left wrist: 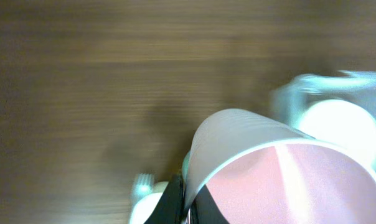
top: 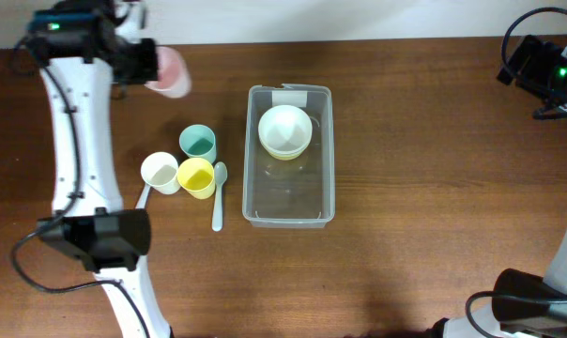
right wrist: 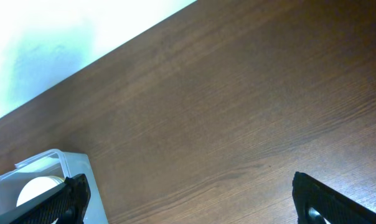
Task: Pack container
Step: 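Carry the pink cup into the container beside the bowls and release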
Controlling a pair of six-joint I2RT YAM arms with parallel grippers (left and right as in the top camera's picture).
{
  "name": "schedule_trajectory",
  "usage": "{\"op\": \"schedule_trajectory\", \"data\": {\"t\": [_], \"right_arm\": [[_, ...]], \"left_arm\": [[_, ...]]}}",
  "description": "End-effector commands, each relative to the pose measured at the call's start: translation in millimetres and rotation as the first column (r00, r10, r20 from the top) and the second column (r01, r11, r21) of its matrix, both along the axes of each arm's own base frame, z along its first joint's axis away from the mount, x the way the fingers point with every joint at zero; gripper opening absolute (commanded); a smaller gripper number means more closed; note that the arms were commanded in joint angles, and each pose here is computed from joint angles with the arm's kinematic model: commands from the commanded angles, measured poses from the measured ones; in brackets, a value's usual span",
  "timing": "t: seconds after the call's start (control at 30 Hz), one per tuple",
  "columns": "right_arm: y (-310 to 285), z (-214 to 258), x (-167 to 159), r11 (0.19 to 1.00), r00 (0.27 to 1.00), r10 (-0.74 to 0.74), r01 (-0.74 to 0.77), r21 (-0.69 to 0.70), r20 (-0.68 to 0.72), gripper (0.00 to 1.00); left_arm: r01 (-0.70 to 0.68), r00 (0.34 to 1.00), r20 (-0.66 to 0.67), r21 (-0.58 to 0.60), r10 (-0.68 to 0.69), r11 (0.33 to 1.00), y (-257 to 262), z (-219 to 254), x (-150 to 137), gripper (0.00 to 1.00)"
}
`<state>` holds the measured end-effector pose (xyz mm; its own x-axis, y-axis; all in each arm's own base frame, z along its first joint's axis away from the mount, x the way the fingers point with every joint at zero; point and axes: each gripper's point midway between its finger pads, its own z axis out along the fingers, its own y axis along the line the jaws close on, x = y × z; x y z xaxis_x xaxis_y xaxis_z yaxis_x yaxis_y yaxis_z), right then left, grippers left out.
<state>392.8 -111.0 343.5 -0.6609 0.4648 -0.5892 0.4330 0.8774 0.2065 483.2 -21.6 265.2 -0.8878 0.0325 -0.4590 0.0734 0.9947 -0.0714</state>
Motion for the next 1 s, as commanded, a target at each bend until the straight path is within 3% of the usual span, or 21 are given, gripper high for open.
{"op": "schedule_trajectory", "data": {"t": [0.0, 0.3, 0.5, 0.8, 0.97], "right_arm": [[-1.8, 3.0, -0.7, 1.0, 1.0, -0.002, 0.002, -0.009, 0.008, 0.99], [-1.8, 3.0, -0.7, 1.0, 1.0, -0.002, 0.002, -0.009, 0.008, 0.99], [-1.8, 3.0, -0.7, 1.0, 1.0, -0.002, 0.002, -0.009, 0.008, 0.99], [-1.8, 3.0, -0.7, 1.0, 1.0, -0.002, 0.002, -0.009, 0.008, 0.99], [-1.8, 3.0, -0.7, 1.0, 1.0, -0.002, 0.002, -0.009, 0.008, 0.99]], "left_arm": [[0.118, 0.989, -0.081, -0.08, -0.124, 0.99, -62.8, -3.0, -27.6, 0.02], [0.342, 0.929, -0.166, 0.037, -0.331, 0.939, -162.4, -21.1, -71.7, 0.02], [0.436, 0.861, -0.314, 0.052, -0.4, 0.898, -202.8, -84.3, -94.3, 0.02], [0.439, 0.845, -0.36, 0.042, -0.396, 0.898, -213.7, -165.3, -91.0, 0.02], [0.453, 0.84, -0.349, 0.027, -0.416, 0.891, -223.3, -185.6, -92.2, 0.02]]}}
